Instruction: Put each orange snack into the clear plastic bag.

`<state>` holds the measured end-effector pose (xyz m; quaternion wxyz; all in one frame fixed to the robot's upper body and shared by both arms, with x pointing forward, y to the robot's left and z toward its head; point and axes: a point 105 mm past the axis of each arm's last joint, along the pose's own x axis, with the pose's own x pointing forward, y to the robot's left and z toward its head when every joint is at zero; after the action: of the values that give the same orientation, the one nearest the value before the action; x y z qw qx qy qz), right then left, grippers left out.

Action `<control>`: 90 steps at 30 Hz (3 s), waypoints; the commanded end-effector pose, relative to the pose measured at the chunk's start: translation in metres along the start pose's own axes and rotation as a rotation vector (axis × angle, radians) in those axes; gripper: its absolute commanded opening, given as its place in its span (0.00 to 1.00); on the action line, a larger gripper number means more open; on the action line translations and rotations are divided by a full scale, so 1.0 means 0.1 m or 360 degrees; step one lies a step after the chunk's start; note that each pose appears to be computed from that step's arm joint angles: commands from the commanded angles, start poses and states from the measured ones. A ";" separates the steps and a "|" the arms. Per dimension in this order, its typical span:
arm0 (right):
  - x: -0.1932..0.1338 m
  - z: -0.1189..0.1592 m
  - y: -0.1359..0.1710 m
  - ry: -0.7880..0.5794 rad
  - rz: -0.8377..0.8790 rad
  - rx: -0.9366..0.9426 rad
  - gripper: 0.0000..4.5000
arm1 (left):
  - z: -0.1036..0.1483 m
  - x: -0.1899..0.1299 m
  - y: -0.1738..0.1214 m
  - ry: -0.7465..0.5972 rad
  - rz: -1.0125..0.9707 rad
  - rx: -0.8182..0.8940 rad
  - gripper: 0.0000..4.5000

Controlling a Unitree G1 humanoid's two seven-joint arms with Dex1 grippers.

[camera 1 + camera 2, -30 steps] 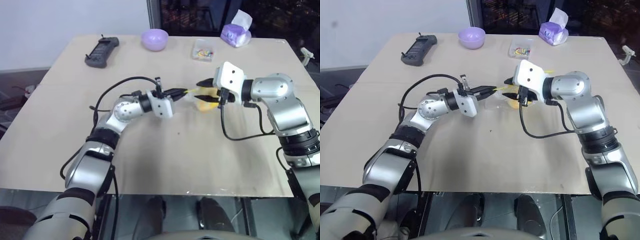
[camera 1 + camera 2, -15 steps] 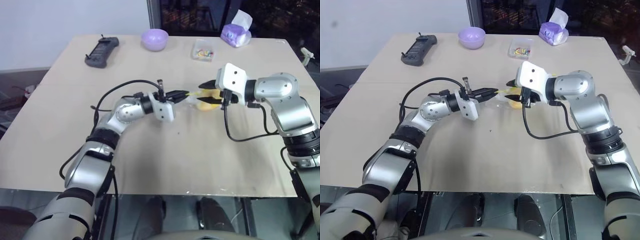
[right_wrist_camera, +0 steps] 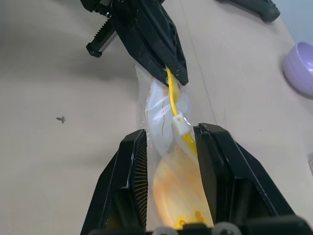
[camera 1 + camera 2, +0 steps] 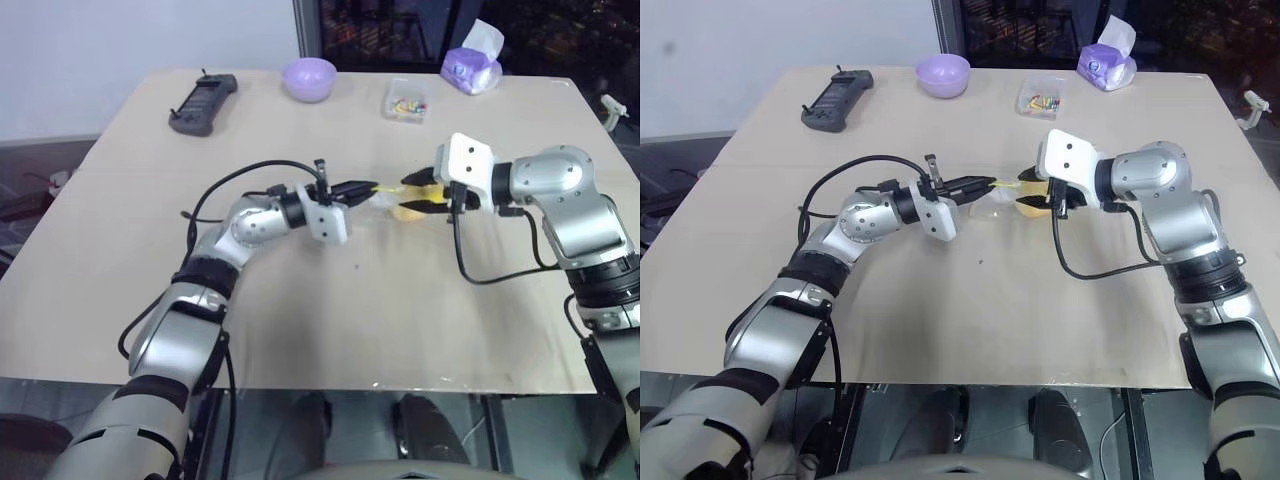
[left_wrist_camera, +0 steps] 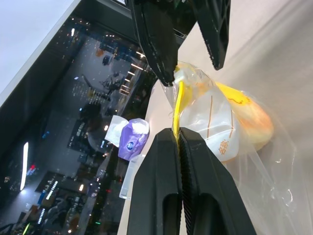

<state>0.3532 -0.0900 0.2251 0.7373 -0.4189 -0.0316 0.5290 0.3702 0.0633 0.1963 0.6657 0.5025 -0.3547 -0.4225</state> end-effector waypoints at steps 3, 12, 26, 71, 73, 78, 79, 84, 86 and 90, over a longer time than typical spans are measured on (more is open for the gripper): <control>-0.02 0.13 -0.10 -0.0038 -0.0051 -0.0091 0.22 | 0.11 0.03 0.11 -0.0075 0.0030 0.0079 0.00; 0.00 0.13 -0.14 -0.0038 -0.0097 -0.0105 0.22 | 0.12 0.03 0.10 -0.0082 0.0025 0.0078 0.00; 0.00 0.12 -0.12 -0.0031 -0.0084 -0.0115 0.05 | 0.10 0.03 0.10 -0.0068 0.0024 0.0070 0.00; -0.33 -0.30 -0.49 0.0513 -0.0492 -0.0396 0.05 | -0.34 -0.10 0.68 0.0381 0.0463 0.0349 0.00; -0.37 -0.35 -0.52 0.0550 -0.0504 -0.0391 0.05 | -0.34 -0.10 0.68 0.0384 0.0464 0.0349 0.00; -0.44 -0.41 -0.55 0.0605 -0.0519 -0.0379 0.05 | -0.35 -0.10 0.68 0.0391 0.0465 0.0344 0.00; -0.45 -0.42 -0.55 0.0607 -0.0524 -0.0379 0.05 | -0.35 -0.10 0.68 0.0392 0.0465 0.0343 0.00; -0.46 -0.34 -0.66 0.0572 -0.0622 -0.0407 0.05 | -0.36 -0.07 0.71 0.0396 0.0484 0.0356 0.00; -0.47 -0.29 -0.73 0.0553 -0.0684 -0.0425 0.05 | -0.37 -0.06 0.77 0.0411 0.0520 0.0368 0.00; -0.53 -0.12 -0.89 0.0455 -0.0808 -0.0442 0.05 | -0.29 -0.06 1.02 0.0350 0.0726 0.0245 0.00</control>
<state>0.4051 -0.1398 0.2619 0.7631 -0.5735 -0.0603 0.2918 0.4182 0.0880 0.2576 0.7157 0.5461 -0.3830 -0.2070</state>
